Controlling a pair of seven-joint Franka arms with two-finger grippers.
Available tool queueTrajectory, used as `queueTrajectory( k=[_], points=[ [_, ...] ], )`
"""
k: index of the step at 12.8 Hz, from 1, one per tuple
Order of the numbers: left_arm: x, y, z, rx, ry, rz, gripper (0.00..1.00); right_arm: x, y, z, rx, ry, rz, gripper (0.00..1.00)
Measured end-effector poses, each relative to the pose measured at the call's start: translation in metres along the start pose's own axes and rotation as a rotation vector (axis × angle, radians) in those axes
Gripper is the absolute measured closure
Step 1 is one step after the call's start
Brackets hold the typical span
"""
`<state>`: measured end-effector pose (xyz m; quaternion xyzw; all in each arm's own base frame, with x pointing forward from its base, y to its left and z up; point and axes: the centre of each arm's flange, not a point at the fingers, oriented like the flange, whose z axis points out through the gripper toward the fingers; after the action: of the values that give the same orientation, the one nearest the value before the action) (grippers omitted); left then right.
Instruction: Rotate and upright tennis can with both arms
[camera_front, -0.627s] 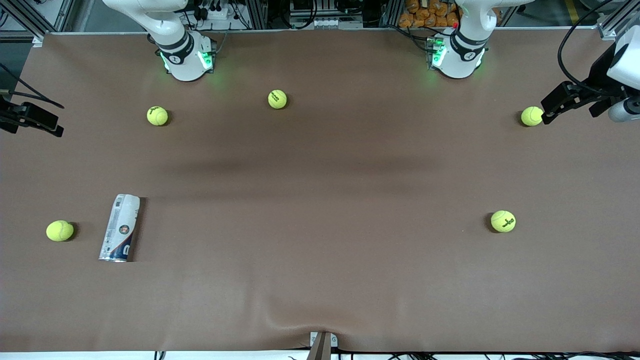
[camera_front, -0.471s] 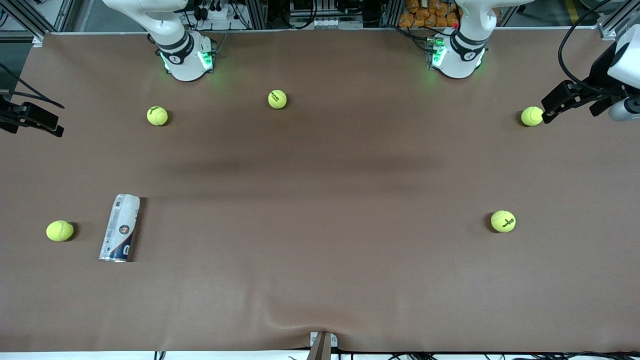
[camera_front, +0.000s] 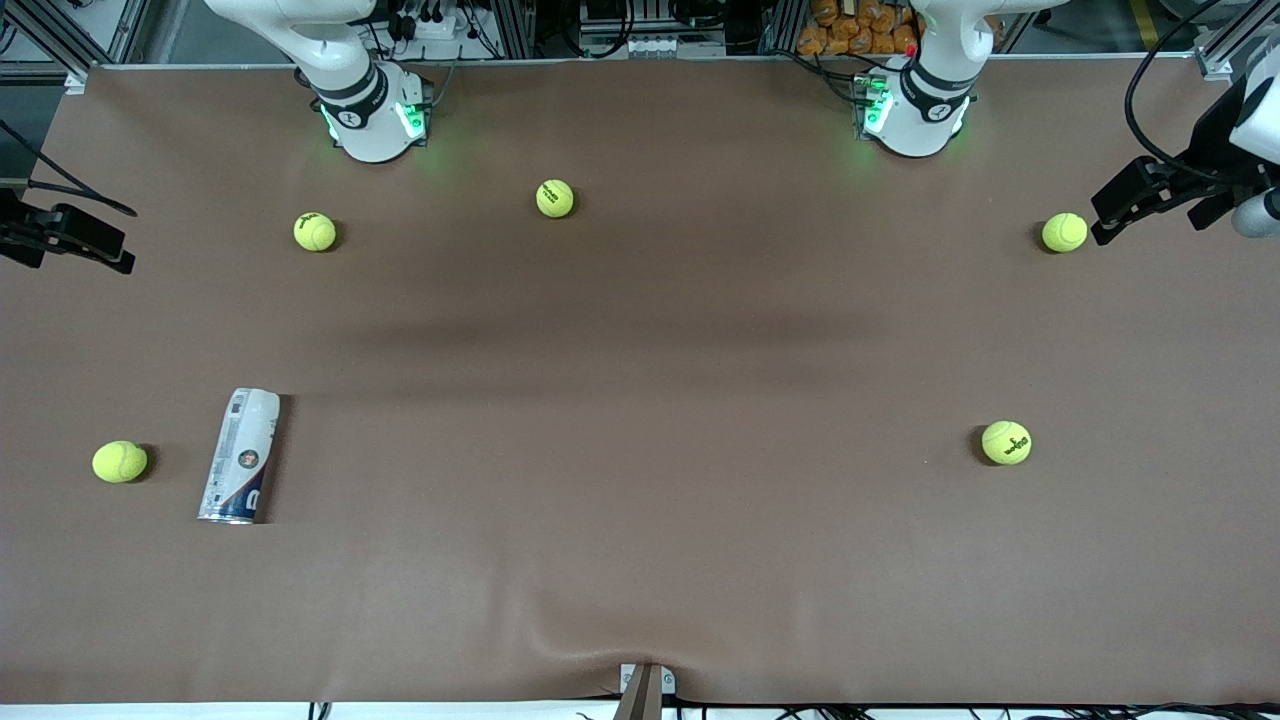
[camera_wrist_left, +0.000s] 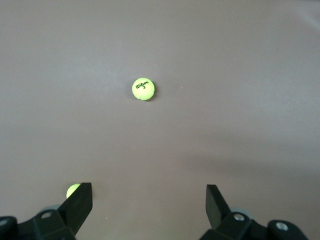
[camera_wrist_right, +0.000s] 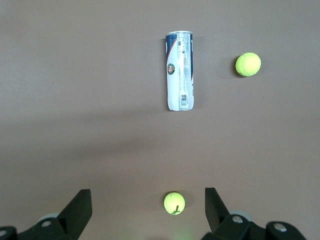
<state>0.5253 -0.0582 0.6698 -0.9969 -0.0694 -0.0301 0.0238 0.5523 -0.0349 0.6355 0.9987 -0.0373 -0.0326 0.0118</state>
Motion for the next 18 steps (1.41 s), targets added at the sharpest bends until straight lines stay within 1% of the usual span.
queueTrajectory(
  k=[4,14,16,18],
  points=[
    [0.0,0.0,0.005,0.005,-0.022,0.0,0.0,0.0,0.0,0.0,0.0,0.0,0.0,0.0],
    [0.0,-0.002,0.006,0.006,-0.028,-0.004,0.0,0.001,0.0,0.001,0.0,-0.002,0.0,0.0],
    [0.001,-0.007,0.006,0.007,-0.029,-0.012,0.0,0.007,0.0,0.01,-0.001,-0.015,0.0,0.0],
    [0.003,-0.014,0.006,0.001,-0.031,-0.028,0.0,0.026,0.0,0.033,-0.004,-0.023,0.003,0.0]
  ],
)
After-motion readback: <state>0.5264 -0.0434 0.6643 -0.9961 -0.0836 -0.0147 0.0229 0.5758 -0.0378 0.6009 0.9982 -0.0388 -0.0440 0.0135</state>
